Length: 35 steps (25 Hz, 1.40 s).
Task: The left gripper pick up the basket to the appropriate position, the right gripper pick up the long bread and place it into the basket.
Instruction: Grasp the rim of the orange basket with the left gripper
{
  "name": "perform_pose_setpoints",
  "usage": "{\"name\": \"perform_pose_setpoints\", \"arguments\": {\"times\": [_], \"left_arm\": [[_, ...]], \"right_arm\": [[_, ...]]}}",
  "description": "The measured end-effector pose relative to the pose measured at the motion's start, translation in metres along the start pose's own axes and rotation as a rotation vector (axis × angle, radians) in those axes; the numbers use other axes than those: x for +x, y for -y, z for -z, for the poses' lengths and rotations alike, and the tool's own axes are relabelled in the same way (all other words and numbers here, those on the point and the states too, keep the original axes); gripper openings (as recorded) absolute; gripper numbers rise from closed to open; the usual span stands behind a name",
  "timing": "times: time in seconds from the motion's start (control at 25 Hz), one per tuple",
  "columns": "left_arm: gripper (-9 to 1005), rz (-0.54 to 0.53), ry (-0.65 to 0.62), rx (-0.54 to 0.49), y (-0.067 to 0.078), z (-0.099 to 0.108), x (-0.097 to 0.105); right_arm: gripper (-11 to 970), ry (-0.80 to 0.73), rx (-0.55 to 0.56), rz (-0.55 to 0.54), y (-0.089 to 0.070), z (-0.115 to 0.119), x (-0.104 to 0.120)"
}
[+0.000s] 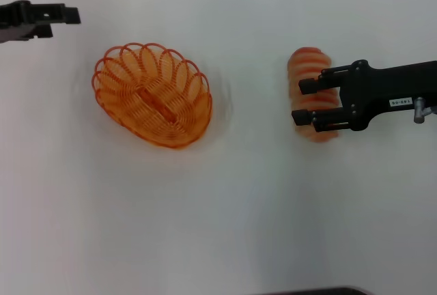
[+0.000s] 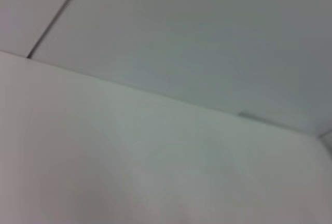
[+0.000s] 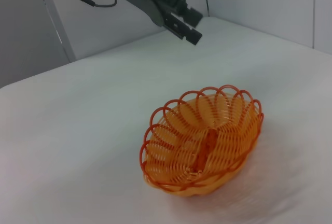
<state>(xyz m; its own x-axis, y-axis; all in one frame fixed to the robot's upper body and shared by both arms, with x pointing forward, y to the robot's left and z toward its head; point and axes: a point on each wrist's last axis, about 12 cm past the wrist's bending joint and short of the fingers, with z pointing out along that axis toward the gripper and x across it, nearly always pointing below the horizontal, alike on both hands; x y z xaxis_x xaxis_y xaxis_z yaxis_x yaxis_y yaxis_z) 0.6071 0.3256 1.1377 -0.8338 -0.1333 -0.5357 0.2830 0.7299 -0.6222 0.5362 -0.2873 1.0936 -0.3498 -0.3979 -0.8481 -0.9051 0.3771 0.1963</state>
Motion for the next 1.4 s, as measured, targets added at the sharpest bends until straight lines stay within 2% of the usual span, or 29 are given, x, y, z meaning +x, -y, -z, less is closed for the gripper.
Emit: {"name": "perform_pose_setpoints", "arguments": {"times": [0.16, 0.4, 0.72, 0.92, 1.4], "left_arm": [[843, -0.077, -0.088, -0.057, 0.012, -0.015, -0.011], [843, -0.211, -0.185, -0.103, 0.039, -0.039, -0.029], [842, -0.471, -0.369, -0.211, 0.065, -0.069, -0.032], [842, -0.560, -0.419, -0.247, 0.072, -0.081, -0.027], [841, -0.662, -0.435, -0.316, 0.079, -0.107, -0.013]], "right_arm": [[664, 0.000, 0.001, 0.005, 0.000, 0.000, 0.000], [664, -0.001, 0.004, 0.011, 0.001, 0.001, -0.001], [664, -0.002, 0.005, 0.011, 0.001, 0.001, -0.002], [663, -0.002, 0.005, 0.012, 0.001, 0.001, -0.001], [664, -0.003, 0.009, 0.015, 0.002, 0.001, -0.002]]}}
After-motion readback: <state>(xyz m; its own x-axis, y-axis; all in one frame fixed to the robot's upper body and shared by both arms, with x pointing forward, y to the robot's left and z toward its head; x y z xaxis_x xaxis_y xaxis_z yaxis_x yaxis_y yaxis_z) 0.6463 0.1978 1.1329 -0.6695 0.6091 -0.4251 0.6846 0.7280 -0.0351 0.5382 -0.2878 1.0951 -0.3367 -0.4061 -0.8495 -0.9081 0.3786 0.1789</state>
